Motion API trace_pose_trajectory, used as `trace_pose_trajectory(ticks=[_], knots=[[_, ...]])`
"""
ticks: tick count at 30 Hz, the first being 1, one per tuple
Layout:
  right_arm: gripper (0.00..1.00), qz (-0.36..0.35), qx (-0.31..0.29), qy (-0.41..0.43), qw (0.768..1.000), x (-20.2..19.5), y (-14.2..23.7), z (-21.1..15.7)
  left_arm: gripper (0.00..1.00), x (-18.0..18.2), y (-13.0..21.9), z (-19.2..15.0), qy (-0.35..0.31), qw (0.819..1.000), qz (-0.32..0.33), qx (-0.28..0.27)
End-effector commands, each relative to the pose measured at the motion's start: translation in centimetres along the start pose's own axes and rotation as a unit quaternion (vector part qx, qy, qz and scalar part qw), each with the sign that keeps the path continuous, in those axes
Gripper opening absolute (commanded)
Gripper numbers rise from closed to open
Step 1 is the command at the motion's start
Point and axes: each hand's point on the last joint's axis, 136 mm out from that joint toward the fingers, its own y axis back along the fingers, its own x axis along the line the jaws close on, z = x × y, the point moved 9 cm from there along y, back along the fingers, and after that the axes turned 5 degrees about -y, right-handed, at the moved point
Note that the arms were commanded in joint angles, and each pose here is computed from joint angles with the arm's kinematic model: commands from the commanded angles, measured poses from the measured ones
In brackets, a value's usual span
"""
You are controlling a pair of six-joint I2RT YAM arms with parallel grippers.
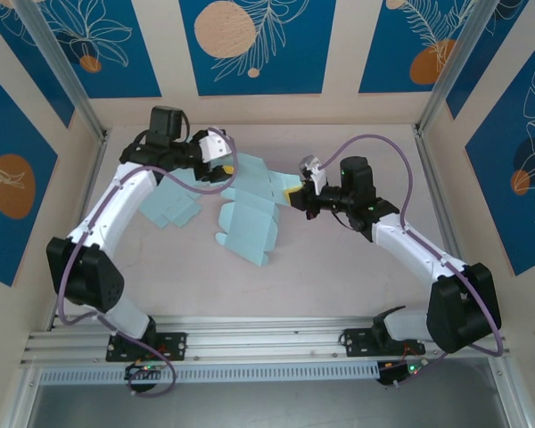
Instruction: Fold the paper box
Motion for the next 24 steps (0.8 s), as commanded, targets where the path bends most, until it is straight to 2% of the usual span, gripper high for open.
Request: trace_pose_trajectory(ticks=[1,5,8,10,18,22,24], knots=[[0.0,0.018,-0.005,0.023,1.0,0.9,0.3,0.8,0.68,0.0,-1.2,-0.1,-0.031,0.999,-0.017,0.023],[0.0,0.012,-0.002,0.023,1.0,0.7,0.3,0.8,0.67,-0.4,-1.9,-0.2,-0.041,0.998,-0.033,0.028],[0.0,0.012,-0.001,0.022,1.0,0.7,0.2,0.7,0.53,-0.4,-2.5,-0.5,-0.046,0.998,-0.033,0.04],[0.0,0.009,0.0,0.021,1.0,0.5,0.1,0.7,0.49,-0.3,-2.7,-0.6,-0.048,0.997,-0.03,0.045],[0.0,-0.006,-0.001,0.011,1.0,-0.4,-0.1,0.3,0.21,-0.9,-4.0,-0.8,-0.073,0.995,-0.002,0.064],[0.0,-0.02,-0.008,-0.001,1.0,-1.3,0.0,0.2,0.03,-1.5,-4.8,-1.0,-0.091,0.992,0.029,0.079],[0.0,-0.042,-0.006,-0.016,0.999,-2.3,-0.2,0.0,0.0,-1.7,-5.1,-0.8,-0.095,0.99,0.055,0.085]])
